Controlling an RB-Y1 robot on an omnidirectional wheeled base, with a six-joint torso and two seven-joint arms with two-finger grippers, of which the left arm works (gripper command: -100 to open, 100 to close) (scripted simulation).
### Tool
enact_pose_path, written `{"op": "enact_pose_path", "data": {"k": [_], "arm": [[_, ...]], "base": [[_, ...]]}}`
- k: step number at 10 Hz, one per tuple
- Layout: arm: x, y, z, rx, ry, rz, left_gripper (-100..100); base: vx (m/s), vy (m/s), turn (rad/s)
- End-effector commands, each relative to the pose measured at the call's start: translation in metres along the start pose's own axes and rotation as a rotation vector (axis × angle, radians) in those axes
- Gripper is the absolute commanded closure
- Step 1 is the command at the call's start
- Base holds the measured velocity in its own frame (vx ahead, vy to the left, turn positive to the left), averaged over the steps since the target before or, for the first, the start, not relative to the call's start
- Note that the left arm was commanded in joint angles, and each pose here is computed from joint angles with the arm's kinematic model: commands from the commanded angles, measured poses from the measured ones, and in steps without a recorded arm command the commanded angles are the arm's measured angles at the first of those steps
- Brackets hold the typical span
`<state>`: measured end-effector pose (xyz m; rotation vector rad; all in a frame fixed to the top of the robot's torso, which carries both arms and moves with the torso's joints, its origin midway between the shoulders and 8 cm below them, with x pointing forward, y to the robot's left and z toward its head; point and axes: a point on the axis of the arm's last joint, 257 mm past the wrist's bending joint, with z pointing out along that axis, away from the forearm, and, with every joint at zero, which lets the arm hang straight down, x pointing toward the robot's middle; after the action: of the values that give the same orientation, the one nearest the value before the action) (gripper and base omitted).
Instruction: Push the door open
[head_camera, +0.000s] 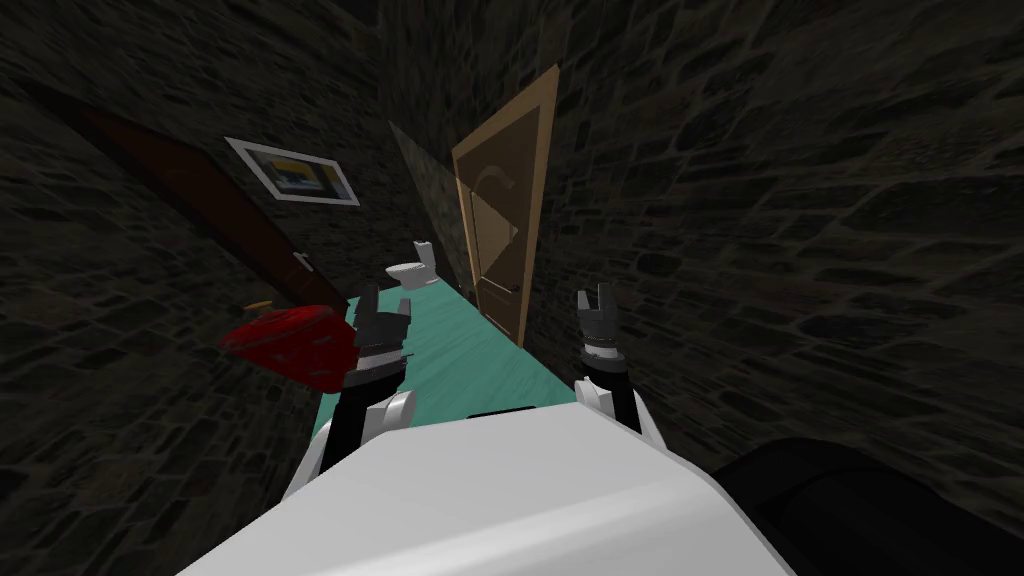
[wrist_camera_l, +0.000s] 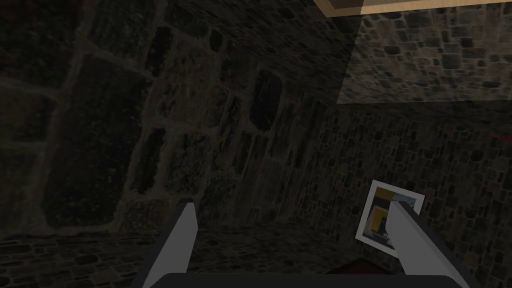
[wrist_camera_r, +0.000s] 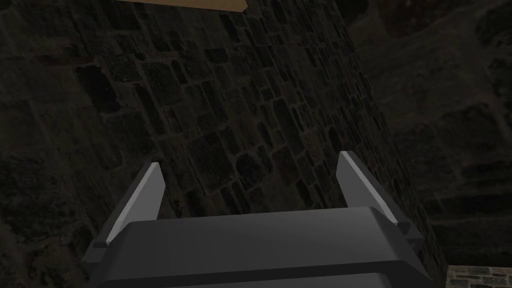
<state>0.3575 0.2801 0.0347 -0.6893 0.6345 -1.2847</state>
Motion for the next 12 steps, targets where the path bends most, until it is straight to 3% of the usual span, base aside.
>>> {"op": "enact_pose_path", "data": {"k": [1, 12], "arm": [[0.006, 0.011, -0.0014, -0.017, 0.016, -0.005, -100], [0.049, 0.099, -0.0212, -0.155, 0.122, -0.039, -100]], "base": [[0.031, 0.038, -0.114], [0.109, 0.032, -0.103]]}}
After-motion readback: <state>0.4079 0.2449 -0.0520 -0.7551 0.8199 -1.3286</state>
